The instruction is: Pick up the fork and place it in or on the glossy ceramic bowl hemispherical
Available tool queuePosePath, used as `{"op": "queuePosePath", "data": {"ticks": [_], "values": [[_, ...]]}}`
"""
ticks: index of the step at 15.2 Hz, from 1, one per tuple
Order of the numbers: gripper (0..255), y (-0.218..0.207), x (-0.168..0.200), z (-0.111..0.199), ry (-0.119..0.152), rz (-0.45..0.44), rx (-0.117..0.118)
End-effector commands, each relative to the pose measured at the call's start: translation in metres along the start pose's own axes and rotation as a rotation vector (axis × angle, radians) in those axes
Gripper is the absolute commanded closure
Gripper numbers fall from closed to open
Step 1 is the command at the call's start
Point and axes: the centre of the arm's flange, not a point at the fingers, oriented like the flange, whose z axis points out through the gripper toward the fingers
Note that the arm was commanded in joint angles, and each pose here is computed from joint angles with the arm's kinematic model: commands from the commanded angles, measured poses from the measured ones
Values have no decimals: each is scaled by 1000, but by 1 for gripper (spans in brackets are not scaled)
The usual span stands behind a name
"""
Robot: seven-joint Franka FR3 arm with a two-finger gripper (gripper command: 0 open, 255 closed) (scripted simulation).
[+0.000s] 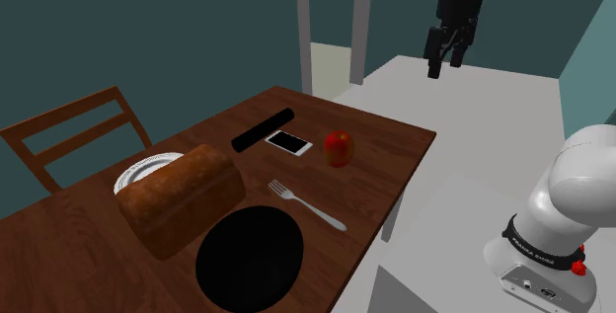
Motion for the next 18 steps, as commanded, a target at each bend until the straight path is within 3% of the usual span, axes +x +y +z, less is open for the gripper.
{"op": "queuePosePath", "data": {"ticks": [1, 18], "values": [[0, 0, 0, 0, 0, 0, 0], [0, -173, 70, 116, 51, -10, 18]]}}
